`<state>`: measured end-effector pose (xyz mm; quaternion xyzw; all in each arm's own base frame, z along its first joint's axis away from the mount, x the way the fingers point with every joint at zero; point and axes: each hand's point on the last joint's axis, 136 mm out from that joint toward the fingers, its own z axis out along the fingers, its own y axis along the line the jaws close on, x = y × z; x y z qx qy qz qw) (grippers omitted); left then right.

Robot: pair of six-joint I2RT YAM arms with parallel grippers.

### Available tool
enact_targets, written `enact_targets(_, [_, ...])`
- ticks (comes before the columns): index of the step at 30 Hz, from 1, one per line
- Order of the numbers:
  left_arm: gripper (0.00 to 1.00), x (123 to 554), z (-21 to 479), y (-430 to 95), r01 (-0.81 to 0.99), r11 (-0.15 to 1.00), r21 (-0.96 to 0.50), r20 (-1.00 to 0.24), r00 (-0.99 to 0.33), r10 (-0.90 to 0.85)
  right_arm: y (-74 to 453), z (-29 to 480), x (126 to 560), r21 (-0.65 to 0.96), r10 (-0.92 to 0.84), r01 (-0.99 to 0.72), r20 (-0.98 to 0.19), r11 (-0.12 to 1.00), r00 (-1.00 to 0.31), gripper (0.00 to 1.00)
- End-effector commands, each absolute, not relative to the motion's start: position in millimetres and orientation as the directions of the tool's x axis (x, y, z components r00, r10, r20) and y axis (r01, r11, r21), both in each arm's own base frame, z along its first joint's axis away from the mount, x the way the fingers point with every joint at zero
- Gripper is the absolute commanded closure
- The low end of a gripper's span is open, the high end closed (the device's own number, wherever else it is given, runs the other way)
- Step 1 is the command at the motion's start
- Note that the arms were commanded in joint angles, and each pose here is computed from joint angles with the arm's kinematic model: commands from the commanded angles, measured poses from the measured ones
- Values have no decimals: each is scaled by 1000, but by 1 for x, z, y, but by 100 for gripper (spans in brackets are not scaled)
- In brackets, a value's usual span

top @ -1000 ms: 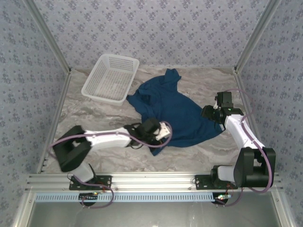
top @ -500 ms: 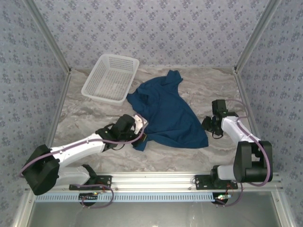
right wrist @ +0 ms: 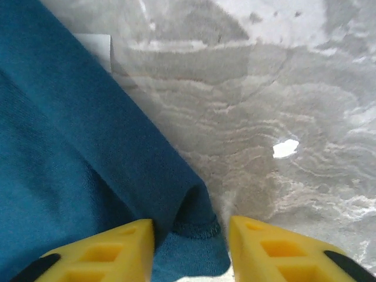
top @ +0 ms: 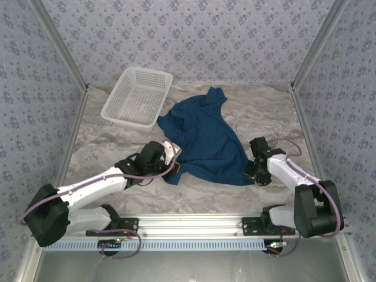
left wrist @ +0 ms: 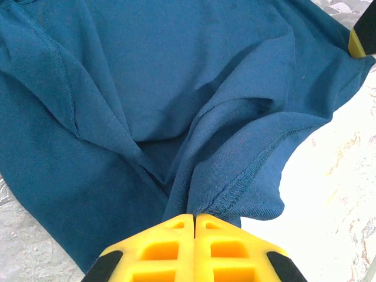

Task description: Fold the inside-out t-shirt

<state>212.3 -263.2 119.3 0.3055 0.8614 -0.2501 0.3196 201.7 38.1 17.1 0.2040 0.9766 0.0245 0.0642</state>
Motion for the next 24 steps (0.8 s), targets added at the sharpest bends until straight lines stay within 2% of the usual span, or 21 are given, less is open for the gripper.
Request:
enact_targets(1, [100, 219, 131, -257, 661, 714, -233, -723, -608, 327, 45, 5, 196, 88, 424, 418, -70, 904, -903, 68])
enact_targets(4, [100, 228, 143, -251, 619, 745, -249, -743, -616, 263, 47, 11, 206, 98, 380, 370, -108, 924, -919, 89])
enact_targets(6, [100, 236, 158, -246, 582, 767, -270, -766, -612, 195, 45, 35, 223, 112, 353, 337, -192, 935, -916, 100])
enact_targets(10, [100, 256, 228, -233, 524, 795, -307, -845, -534, 25, 47, 149, 272, 212, 317, 240, -504, 947, -803, 100])
enact_targets(12, [100, 265, 282, -223, 506, 802, -318, -895, -440, -78, 52, 220, 289, 273, 305, 162, -646, 948, -700, 100])
enact_targets(14, [100, 270, 332, -213, 498, 809, -312, -929, -338, -150, 60, 279, 298, 303, 286, 82, -732, 950, -619, 100])
enact_targets(19, [100, 259, 430, -202, 555, 778, -294, -955, -151, -253, 83, 399, 291, 288, 220, -102, -879, 952, -424, 100])
enact_targets(24, [100, 225, 494, -201, 653, 722, -227, -965, -50, -257, 95, 487, 247, 253, 193, -251, -951, 934, -241, 100])
